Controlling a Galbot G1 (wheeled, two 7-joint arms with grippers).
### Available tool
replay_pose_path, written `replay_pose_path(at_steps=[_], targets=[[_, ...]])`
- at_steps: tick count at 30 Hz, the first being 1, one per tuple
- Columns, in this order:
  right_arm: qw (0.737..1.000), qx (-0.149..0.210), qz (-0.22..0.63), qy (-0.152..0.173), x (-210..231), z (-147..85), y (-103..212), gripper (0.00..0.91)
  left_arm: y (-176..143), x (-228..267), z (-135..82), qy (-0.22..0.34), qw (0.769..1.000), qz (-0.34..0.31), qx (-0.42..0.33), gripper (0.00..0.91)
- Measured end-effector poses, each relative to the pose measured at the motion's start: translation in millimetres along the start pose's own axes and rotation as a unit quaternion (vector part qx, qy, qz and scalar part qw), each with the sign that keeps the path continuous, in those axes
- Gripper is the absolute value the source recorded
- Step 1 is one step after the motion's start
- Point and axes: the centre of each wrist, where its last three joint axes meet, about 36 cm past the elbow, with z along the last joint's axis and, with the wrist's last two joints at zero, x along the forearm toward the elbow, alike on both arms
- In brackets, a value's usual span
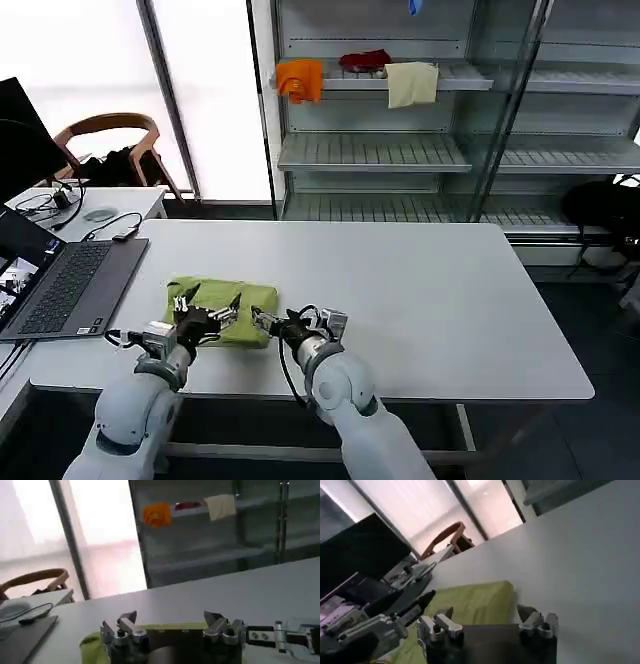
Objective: Fold and organize the clothes.
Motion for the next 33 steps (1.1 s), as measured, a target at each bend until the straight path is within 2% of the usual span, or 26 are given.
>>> replay_pose_path(at_steps=[3,4,5,6,7,9,19,33], targets=[[1.000,-0.001,0.001,0.009,-4,3,0,0.907,3,2,2,0.002,1.000,-0.005,0.005,0.907],[1.000,-0.001,0.001,0.012,-6,4,0,0.766,4,2,2,0.002,1.000,-0.007,0.006,0.907],[1.000,-0.001,0.002,0.016,-7,5,-1,0.725,6,3,2,0.002,1.000,-0.009,0.007,0.907],[1.000,-0.001,0.002,0.018,-8,6,-1,0.574,7,3,2,0.002,1.000,-0.011,0.008,0.907],[1.000,-0.002,0.002,0.020,-9,7,-2,0.272,8,4,2,0.002,1.000,-0.013,0.009,0.907],[1.000,-0.002,0.000,0.023,-10,8,-3,0.000,9,6,3,0.002,1.000,-0.015,0.011,0.907],[0.999,0.001,-0.012,0.030,-14,13,-5,0.000,8,10,3,-0.001,1.000,-0.022,0.018,0.907],[1.000,0.000,-0.007,0.016,-9,6,-7,0.000,10,8,8,-0.003,0.999,-0.027,0.024,0.907]])
